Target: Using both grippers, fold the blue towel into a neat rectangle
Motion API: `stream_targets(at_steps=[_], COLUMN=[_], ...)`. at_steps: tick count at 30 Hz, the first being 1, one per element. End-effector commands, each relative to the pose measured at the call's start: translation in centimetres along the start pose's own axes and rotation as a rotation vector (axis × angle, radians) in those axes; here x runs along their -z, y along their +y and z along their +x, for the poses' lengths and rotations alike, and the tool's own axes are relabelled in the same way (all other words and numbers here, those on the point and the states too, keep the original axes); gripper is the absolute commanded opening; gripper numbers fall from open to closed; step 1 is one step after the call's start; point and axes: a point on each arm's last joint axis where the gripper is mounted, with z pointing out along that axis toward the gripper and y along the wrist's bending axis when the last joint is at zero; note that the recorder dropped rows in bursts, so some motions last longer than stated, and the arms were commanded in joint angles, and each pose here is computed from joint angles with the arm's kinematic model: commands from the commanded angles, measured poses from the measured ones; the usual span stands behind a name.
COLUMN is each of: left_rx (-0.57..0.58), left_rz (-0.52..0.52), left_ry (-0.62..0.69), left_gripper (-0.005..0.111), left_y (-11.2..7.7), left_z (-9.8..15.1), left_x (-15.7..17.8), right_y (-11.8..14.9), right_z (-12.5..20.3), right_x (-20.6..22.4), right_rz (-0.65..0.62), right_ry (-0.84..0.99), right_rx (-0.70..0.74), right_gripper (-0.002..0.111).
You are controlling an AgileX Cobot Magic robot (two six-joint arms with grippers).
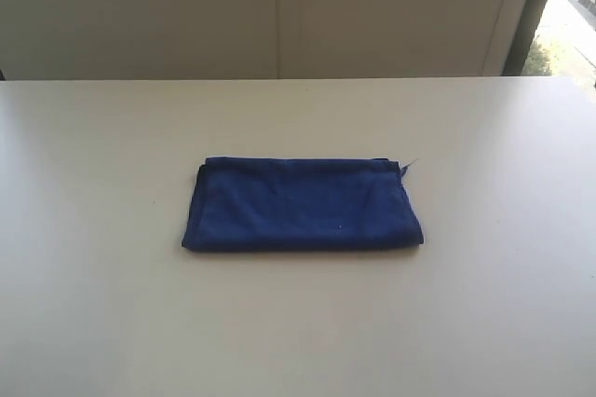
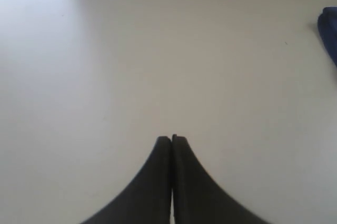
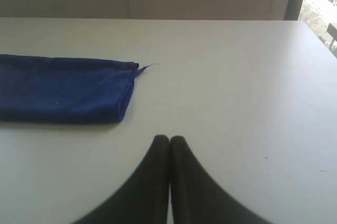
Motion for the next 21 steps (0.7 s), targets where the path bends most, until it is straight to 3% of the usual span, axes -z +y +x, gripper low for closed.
stream_targets(at_steps=[1,10,16,21], left_rx=[0.008,0.0,-0.039,-0.054], left_rz=[0.001,0.016,0.122,0.156], left_ry=[-0.003,-0.03,-0.106,-0.032], left_gripper=[0.0,0.0,0.0,0.0], left_y=[-0.02,-0.12,-0.69,-0.89], left_z=[0.04,0.0,-0.68,0.0], left_x=[0.02,0.23,0.34,0.33], right_y=[0.01,0.01,0.01,0.01], right_z=[0.14,0.14,0.14,0.14], right_x=[-0.03,-0.03,-0.03,-0.03], right_rz=[-0.002,-0.002,-0.002,-0.002], right_ry=[-0.006,-0.006,-0.006,-0.006], right_rx=[0.01,0.01,0.01,0.01], right_gripper=[0.0,0.0,0.0,0.0])
